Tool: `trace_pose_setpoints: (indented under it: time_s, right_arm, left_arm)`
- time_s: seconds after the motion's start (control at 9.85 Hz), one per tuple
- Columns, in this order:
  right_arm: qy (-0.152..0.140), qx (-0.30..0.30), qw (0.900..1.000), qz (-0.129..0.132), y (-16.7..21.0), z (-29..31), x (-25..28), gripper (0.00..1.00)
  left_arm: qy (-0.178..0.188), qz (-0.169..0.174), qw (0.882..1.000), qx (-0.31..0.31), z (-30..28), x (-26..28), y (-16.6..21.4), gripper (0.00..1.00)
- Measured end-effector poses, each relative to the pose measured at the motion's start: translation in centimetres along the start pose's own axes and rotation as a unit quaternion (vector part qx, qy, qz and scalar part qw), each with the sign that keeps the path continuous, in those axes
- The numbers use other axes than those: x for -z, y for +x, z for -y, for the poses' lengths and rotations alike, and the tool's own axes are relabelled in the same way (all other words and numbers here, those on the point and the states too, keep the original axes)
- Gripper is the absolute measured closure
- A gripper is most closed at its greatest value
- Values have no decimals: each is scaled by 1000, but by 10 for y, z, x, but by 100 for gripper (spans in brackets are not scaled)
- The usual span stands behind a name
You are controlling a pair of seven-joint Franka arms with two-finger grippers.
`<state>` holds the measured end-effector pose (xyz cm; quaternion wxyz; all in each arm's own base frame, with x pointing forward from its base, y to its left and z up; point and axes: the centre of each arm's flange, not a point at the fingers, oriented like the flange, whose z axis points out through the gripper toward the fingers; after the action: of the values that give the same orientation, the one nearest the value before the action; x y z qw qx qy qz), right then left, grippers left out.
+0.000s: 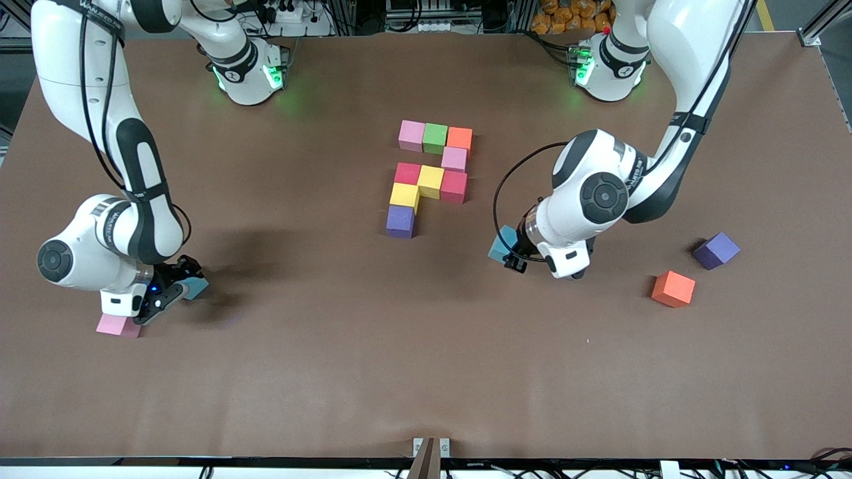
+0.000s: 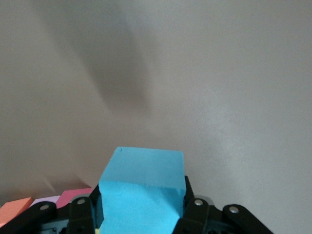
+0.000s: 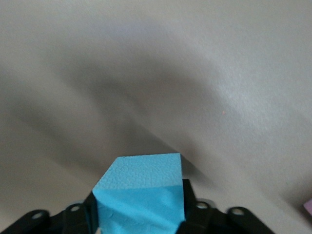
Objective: Form number 2 with 11 blocks
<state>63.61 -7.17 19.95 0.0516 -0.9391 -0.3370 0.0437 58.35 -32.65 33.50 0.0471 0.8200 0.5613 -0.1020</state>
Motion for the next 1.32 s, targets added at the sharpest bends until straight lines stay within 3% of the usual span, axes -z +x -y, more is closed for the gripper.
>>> trace_pose_setpoints:
  time_s: [0.41,0.61,0.91,1.32]
  right_arm:
    - [6,72,997,1,73,65,18,45]
    - [20,93,995,6,113,110,34,45]
    - [18,128,992,-3,178,209,47,45]
    - [12,168,986,-20,223,306,53,45]
  left_arm:
    - [-11,-5,996,83,-3,1,1,41]
    - [-13,-17,996,87,-3,1,5,41]
    - [-17,-24,995,91,-5,3,14,41]
    - [-34,-32,994,101,-12,21,43,41]
